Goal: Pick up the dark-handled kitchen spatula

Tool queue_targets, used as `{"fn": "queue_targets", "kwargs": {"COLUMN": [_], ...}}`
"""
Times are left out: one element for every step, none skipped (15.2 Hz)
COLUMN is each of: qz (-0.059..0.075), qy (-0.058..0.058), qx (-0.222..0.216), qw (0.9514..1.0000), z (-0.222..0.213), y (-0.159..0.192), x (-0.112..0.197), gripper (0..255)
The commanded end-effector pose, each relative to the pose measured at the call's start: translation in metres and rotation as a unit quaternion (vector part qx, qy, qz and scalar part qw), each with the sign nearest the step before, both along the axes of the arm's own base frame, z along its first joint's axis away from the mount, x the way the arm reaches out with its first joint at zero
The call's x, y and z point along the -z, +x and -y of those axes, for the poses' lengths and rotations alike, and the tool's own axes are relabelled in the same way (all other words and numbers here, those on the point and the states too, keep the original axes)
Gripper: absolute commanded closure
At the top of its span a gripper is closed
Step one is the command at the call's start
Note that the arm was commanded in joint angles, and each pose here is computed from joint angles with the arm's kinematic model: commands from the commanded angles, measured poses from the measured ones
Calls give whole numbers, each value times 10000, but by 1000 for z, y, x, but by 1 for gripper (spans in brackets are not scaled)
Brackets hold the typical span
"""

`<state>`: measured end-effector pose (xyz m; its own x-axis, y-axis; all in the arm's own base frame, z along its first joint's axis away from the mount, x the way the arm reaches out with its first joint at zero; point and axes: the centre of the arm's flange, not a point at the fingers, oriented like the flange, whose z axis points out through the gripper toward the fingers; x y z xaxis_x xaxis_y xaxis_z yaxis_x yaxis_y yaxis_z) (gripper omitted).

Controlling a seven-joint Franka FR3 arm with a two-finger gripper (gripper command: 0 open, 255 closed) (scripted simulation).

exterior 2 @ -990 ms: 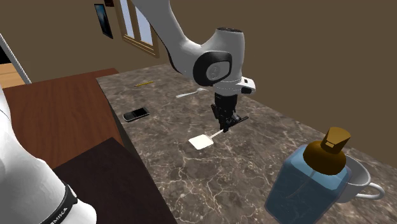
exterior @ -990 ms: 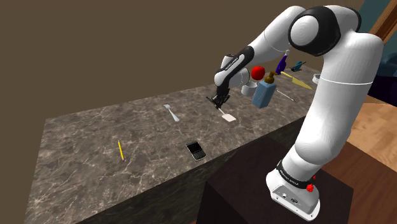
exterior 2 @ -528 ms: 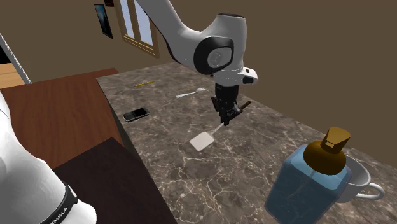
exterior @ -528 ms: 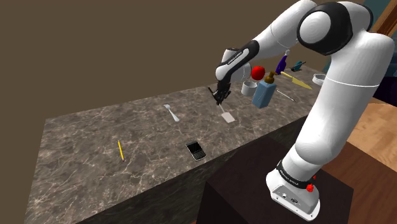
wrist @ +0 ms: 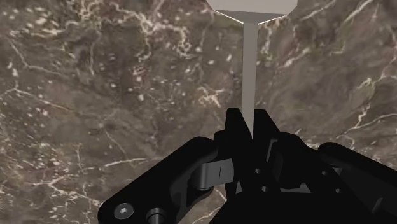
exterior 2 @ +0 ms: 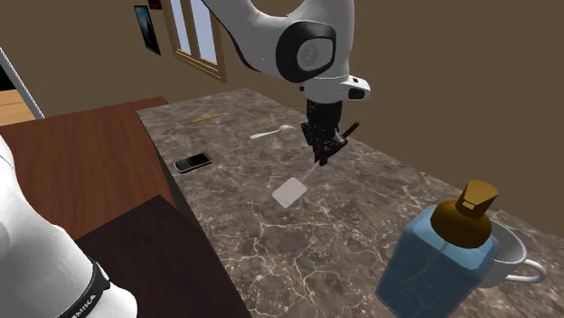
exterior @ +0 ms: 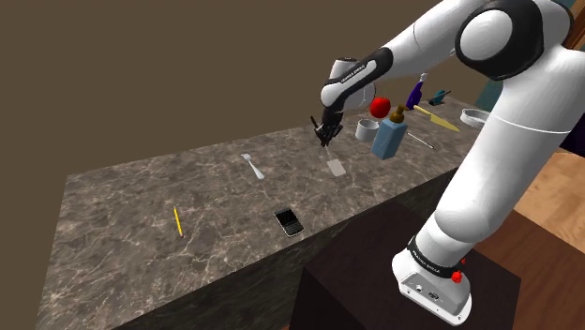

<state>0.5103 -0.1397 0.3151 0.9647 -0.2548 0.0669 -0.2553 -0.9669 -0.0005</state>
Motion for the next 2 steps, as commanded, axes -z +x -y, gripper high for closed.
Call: {"fn": "queue_targets", "kwargs": {"qz": [-3,-3], "qy": [0,1], "qx": [1,1], "qw": [10000,10000], "z": [0,0], "y": [0,0], "x": [-6,-6], "gripper": [255,255]}}
